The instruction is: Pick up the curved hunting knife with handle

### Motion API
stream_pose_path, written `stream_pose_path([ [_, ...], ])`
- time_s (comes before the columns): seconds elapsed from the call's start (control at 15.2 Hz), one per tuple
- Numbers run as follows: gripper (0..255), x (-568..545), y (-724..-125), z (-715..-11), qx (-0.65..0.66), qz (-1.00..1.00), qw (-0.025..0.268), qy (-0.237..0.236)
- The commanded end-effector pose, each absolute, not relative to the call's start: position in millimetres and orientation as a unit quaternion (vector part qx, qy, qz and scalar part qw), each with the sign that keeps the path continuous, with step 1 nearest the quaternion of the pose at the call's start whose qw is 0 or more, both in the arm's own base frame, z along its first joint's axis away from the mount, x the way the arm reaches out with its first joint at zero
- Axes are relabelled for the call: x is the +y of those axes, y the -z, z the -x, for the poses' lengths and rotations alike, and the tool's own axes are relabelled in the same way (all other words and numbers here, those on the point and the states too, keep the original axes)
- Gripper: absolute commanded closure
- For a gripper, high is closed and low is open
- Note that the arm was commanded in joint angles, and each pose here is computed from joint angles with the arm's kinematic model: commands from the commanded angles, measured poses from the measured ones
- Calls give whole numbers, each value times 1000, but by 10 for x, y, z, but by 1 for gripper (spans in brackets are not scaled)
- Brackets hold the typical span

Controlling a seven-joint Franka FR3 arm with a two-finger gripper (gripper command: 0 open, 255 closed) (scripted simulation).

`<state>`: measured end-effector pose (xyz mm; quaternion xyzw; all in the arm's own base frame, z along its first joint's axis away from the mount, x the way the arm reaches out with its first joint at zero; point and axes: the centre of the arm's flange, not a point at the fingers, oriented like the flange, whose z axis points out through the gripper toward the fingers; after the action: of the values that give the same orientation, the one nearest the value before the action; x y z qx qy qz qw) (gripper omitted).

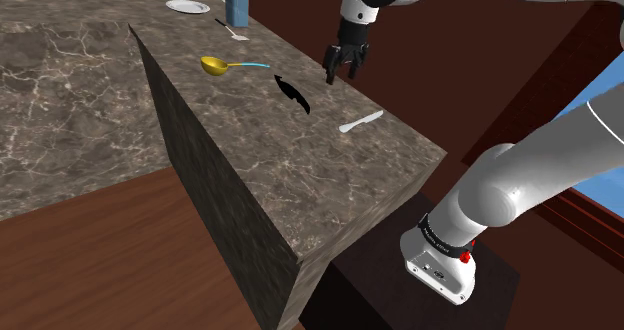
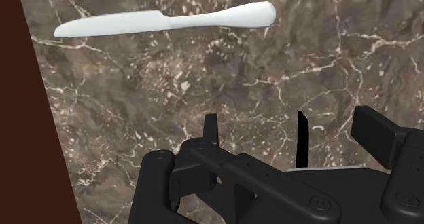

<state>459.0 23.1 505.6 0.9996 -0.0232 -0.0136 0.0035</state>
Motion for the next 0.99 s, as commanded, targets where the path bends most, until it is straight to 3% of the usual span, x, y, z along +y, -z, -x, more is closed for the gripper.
stream_pose_path([
  [0.0,0,316,-4908,-4789,-26,-999,3,18],
  [0.59,0,659,-4243,-5776,-38,-999,3,38],
  [0.92,0,667,-4014,-5802,-38,-999,3,39],
])
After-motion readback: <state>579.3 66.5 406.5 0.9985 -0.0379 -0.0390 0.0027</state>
